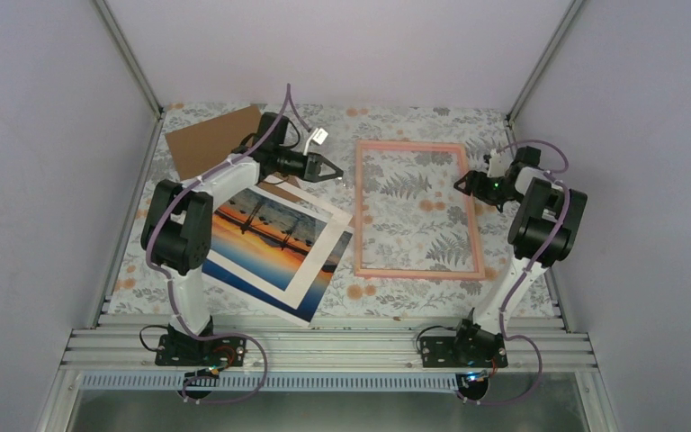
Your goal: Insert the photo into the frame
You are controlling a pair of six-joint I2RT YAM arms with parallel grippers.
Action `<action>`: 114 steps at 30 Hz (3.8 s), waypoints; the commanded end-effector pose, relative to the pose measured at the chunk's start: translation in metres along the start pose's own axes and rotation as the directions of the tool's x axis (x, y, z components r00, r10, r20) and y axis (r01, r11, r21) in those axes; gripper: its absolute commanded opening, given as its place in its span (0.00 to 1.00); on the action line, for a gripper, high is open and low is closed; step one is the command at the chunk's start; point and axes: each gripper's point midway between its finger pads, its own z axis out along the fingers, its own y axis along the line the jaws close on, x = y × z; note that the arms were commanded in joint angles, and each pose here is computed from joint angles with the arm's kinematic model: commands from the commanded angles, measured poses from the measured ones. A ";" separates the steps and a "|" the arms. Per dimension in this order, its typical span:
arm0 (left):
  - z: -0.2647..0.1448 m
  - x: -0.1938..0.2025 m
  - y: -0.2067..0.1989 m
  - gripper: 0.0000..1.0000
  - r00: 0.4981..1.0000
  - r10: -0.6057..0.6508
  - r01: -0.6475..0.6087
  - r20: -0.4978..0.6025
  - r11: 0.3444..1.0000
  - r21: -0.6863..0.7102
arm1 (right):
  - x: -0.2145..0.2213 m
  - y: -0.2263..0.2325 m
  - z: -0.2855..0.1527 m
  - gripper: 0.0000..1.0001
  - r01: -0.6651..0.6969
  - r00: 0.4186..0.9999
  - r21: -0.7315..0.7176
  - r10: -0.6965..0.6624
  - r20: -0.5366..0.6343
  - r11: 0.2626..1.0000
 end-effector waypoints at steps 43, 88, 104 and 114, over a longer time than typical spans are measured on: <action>0.111 0.054 0.084 0.02 0.900 -0.435 0.420 -0.009 0.875 -0.242 | 0.083 -0.004 -0.054 0.75 -0.318 0.945 -0.171 0.326 0.020 0.932; 0.096 0.057 0.078 0.02 0.890 -0.453 0.415 -0.048 0.851 -0.321 | 0.086 0.012 -0.058 0.75 -0.233 0.970 -0.120 0.240 0.046 0.965; 0.089 0.055 0.072 0.02 0.886 -0.459 0.420 -0.060 0.851 -0.315 | 0.087 0.011 -0.057 0.75 -0.238 0.968 -0.113 0.245 0.049 0.965; 0.088 0.057 0.072 0.02 0.886 -0.458 0.416 -0.069 0.853 -0.315 | 0.087 0.011 -0.057 0.75 -0.239 0.968 -0.113 0.246 0.055 0.964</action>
